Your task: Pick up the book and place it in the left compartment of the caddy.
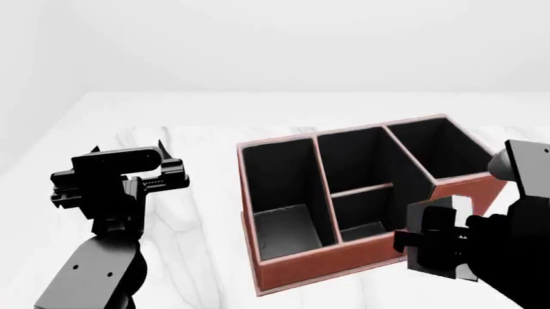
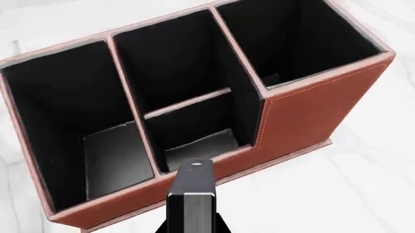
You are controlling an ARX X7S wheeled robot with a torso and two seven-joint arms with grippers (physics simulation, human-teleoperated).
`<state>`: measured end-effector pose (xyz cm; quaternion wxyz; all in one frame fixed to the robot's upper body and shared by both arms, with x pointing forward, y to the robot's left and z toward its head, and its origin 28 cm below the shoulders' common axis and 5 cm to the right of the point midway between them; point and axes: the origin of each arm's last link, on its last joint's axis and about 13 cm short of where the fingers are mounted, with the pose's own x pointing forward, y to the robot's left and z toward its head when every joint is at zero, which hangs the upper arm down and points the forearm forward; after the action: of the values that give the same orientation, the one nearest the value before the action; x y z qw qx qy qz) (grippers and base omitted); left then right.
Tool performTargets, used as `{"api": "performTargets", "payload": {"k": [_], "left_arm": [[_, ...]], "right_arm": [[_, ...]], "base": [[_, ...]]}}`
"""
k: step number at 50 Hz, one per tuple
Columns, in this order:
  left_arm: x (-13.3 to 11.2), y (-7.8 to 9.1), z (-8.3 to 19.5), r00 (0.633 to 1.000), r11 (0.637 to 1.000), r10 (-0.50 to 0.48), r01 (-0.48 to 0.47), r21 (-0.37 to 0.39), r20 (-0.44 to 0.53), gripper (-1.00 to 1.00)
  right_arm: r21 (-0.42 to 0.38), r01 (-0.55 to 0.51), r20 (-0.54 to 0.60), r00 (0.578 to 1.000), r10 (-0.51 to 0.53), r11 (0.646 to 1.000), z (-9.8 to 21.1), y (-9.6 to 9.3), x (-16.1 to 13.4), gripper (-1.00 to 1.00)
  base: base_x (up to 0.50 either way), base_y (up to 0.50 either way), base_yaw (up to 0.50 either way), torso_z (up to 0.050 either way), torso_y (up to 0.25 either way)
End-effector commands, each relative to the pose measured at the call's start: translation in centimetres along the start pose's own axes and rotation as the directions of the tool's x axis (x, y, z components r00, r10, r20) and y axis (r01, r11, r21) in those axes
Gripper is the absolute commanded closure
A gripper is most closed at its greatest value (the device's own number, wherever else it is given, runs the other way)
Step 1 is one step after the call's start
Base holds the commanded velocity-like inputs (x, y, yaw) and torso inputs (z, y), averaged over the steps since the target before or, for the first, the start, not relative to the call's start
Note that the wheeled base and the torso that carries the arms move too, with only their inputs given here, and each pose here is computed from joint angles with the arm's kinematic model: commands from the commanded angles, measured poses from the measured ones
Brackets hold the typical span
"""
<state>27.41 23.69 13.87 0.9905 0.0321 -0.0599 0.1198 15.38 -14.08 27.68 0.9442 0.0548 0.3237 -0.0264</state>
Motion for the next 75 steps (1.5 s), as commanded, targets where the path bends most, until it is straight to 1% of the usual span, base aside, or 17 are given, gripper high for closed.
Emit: {"api": "performTargets", "payload": {"k": [1, 8, 21, 26, 32, 40, 44, 46, 47, 49, 51, 52, 54, 55, 71, 73, 75], "left_arm": [[0.1, -0.1, 0.0, 1.0, 1.0, 0.001, -0.001, 0.007, -0.001, -1.0], [0.2, -0.2, 0.0, 1.0, 1.0, 0.002, -0.002, 0.01, 0.001, -1.0], [0.4, -0.3, -0.1, 1.0, 1.0, 0.003, -0.003, 0.017, -0.003, -1.0], [0.5, -0.3, -0.1, 1.0, 1.0, 0.008, -0.007, 0.015, -0.003, -1.0], [0.6, -0.3, -0.2, 1.0, 1.0, 0.01, -0.01, 0.016, -0.006, -1.0], [0.8, -0.3, -0.3, 1.0, 1.0, 0.018, -0.018, 0.019, -0.011, -1.0], [0.9, -0.3, -0.4, 1.0, 1.0, 0.022, -0.021, 0.018, -0.014, -1.0], [1.0, -0.3, -0.5, 1.0, 1.0, 0.021, -0.021, 0.02, -0.016, -1.0], [1.0, -0.4, -0.5, 1.0, 1.0, 0.02, -0.02, 0.02, -0.017, -1.0], [1.0, -0.4, -0.5, 1.0, 1.0, 0.02, -0.019, 0.019, -0.017, -1.0], [1.0, -0.4, -0.5, 1.0, 1.0, 0.02, -0.02, 0.018, -0.018, -1.0], [1.0, -0.4, -0.6, 1.0, 1.0, 0.021, -0.02, 0.018, -0.019, -1.0], [1.0, -0.4, -0.6, 1.0, 1.0, 0.021, -0.021, 0.019, -0.021, -1.0], [1.1, -0.4, -0.7, 1.0, 1.0, 0.022, -0.022, 0.019, -0.022, -1.0], [1.2, -0.4, -0.7, 0.999, 1.0, 0.025, -0.024, 0.02, -0.023, -1.0], [1.2, -0.3, -0.7, 0.999, 1.0, 0.024, -0.024, 0.019, -0.024, -1.0], [1.2, -0.3, -0.7, 0.999, 0.999, 0.026, -0.025, 0.02, -0.025, -1.0]], "right_arm": [[-0.054, -0.101, 0.059, 0.993, 0.104, 0.993, 3.8, 1.2, -4.2, 1.0], [-0.161, -0.157, 0.121, 0.977, 0.177, 0.974, 7.0, 2.7, -6.4, 1.0], [-0.209, -0.21, 0.218, 0.942, 0.255, 0.955, 11.3, 4.0, -3.9, 1.0], [-0.234, -0.267, 0.15, 0.94, 0.306, 0.935, 12.6, 4.9, -2.4, 1.0], [-0.258, -0.261, 0.062, 0.956, 0.285, 0.93, 13.6, 5.6, 0.9, 1.0], [-0.273, -0.307, -0.079, 0.952, 0.297, 0.912, 15.3, 7.1, 4.1, 1.0], [-0.266, -0.316, -0.104, 0.949, 0.298, 0.911, 15.6, 7.4, 4.6, 1.0], [-0.222, -0.341, -0.137, 0.939, 0.317, 0.914, 15.9, 7.5, 5.0, 1.0], [-0.263, -0.315, -0.127, 0.948, 0.291, 0.912, 16.0, 7.5, 5.1, 1.0], [-0.231, -0.343, -0.17, 0.936, 0.31, 0.91, 16.1, 7.5, 5.2, 1.0], [-0.274, -0.343, -0.176, 0.936, 0.304, 0.899, 16.2, 7.6, 5.3, 1.0], [-0.263, -0.365, -0.209, 0.925, 0.316, 0.893, 16.2, 7.7, 5.4, 1.0], [-0.219, -0.335, -0.193, 0.936, 0.296, 0.916, 16.8, 7.8, 5.6, 1.0], [-0.222, -0.364, -0.252, 0.918, 0.307, 0.905, 16.6, 7.9, 5.7, 1.0], [-0.195, -0.359, -0.24, 0.92, 0.31, 0.913, 16.0, 8.3, 7.6, 1.0], [-0.246, -0.336, -0.18, 0.937, 0.298, 0.909, 15.9, 8.2, 7.7, 1.0], [-0.24, -0.312, -0.175, 0.945, 0.275, 0.919, 16.0, 8.2, 7.7, 1.0]], "base": [[0.0, 0.0, 0.0, 0.0, 0.0], [0.0, 0.0, 0.0, 0.0, 0.001], [0.0, 0.0, 0.0, 0.0, 0.001], [0.0, 0.0, 0.0, 0.0, 0.0], [0.0, 0.0, 0.0, 0.0, 0.002], [0.0, 0.0, 0.0, 0.0, 0.0], [0.0, 0.0, 0.0, 0.0, 0.003], [0.0, 0.0, 0.0, 0.0, 0.0], [0.0, 0.0, 0.0, 0.0, 0.0], [0.0, 0.0, 0.0, 0.0, 0.005], [0.0, 0.0, 0.0, 0.0, 0.0], [0.0, 0.0, 0.0, 0.0, 0.0], [0.0, 0.0, 0.0, 0.0, 0.0], [0.0, 0.0, 0.0, 0.0, 0.0], [0.0, 0.0, 0.0, 0.0, 0.001], [0.0, 0.0, 0.0, 0.0, 0.005], [0.0, 0.0, 0.0, 0.0, 0.0]]}}
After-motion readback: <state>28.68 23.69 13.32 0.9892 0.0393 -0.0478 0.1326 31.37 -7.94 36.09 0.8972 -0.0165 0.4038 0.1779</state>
